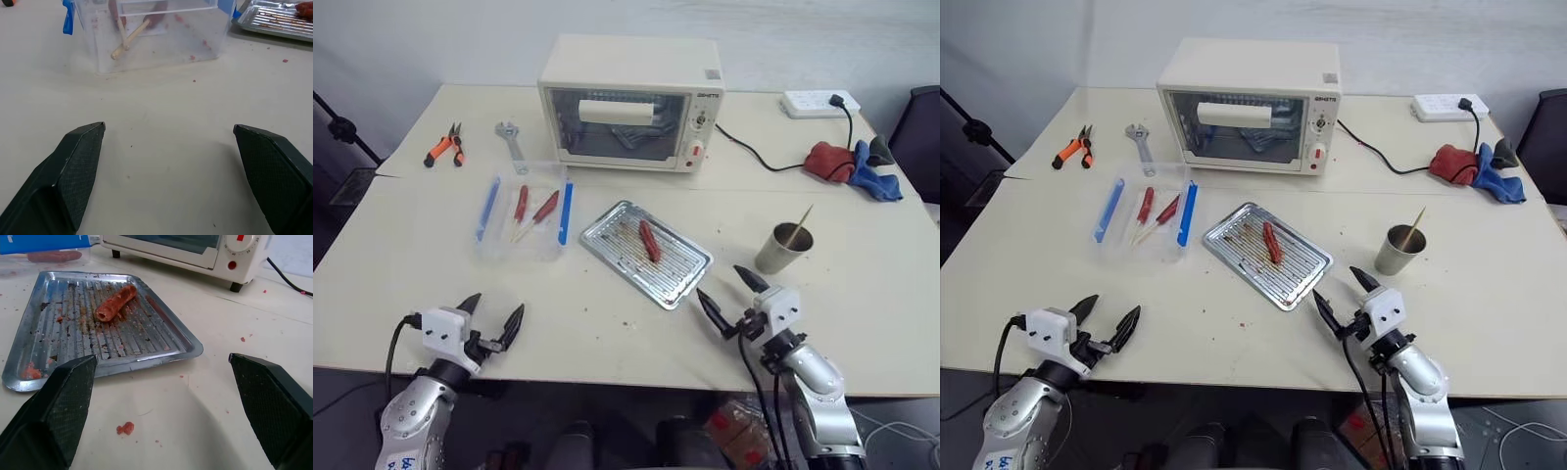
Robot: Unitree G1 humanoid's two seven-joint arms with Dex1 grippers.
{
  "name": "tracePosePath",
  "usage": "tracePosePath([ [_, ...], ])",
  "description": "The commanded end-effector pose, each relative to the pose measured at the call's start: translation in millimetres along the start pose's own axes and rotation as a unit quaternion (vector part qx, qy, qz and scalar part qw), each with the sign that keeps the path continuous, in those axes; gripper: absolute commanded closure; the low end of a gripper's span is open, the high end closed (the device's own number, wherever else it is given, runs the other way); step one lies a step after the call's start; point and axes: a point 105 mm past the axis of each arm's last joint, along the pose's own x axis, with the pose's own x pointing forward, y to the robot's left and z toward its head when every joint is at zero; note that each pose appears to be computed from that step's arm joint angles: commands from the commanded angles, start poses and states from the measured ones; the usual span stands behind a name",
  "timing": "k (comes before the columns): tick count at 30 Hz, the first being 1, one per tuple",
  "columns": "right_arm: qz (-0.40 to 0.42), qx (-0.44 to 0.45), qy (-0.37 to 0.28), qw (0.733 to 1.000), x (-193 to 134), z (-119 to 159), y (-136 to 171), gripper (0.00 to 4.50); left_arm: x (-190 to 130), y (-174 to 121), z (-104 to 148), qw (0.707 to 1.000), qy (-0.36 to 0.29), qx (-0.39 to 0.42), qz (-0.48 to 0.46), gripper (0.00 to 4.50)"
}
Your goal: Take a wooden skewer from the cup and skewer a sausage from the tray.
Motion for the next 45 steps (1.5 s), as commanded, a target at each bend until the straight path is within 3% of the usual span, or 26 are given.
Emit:
tracePosePath([
  [1, -0.007, 0.010, -0.025, 1.000, -1, 9, -2, 0.00, 4, -9, 19, 0.999, -0.026, 0.011, -0.029, 0.04],
  [3, 0.009, 0.012, -0.039, 0.999, -5, 16, -2, 0.00, 7, -18, 31, 0.996, -0.049, -0.008, -0.071, 0.04],
  [5, 0.031, 0.006, -0.038, 0.999, -19, 26, -7, 0.00, 6, -40, 44, 0.980, -0.063, -0.008, -0.189, 0.04],
  [8, 0.048, 0.010, -0.030, 0.998, -50, 45, -23, 0.00, 4, -53, 56, 0.955, -0.052, -0.003, -0.293, 0.04],
  [11, 0.035, -0.007, -0.013, 0.999, -83, 66, -48, 0.00, 8, -58, 64, 0.925, -0.035, 0.053, -0.374, 0.04],
  [15, 0.045, -0.028, 0.070, 0.996, -123, 68, -77, 0.00, 23, -56, 80, 0.905, -0.052, 0.078, -0.415, 0.04],
  [18, 0.095, -0.039, 0.140, 0.985, -143, 63, -84, 0.00, 27, -59, 87, 0.886, -0.048, 0.078, -0.455, 0.04],
  [20, 0.095, -0.047, 0.153, 0.983, -150, 64, -95, 0.00, 27, -60, 89, 0.873, -0.039, 0.080, -0.479, 0.04],
  [23, 0.084, -0.059, 0.135, 0.985, -144, 77, -112, 0.00, 29, -59, 92, 0.869, -0.038, 0.076, -0.488, 0.04],
  [25, 0.121, -0.050, 0.139, 0.982, -127, 92, -123, 0.00, 32, -59, 97, 0.868, -0.044, 0.071, -0.489, 0.04],
  [31, 0.188, -0.024, 0.213, 0.958, -58, 125, -161, 0.00, 35, -74, 99, 0.858, -0.044, 0.060, -0.509, 0.04],
  [39, 0.208, 0.013, 0.258, 0.943, 8, 114, -179, 0.00, 33, -83, 93, 0.863, -0.052, 0.056, -0.500, 0.04],
  [45, 0.215, 0.024, 0.263, 0.940, 28, 106, -176, 0.00, 24, -83, 89, 0.874, -0.052, 0.053, -0.481, 0.04],
])
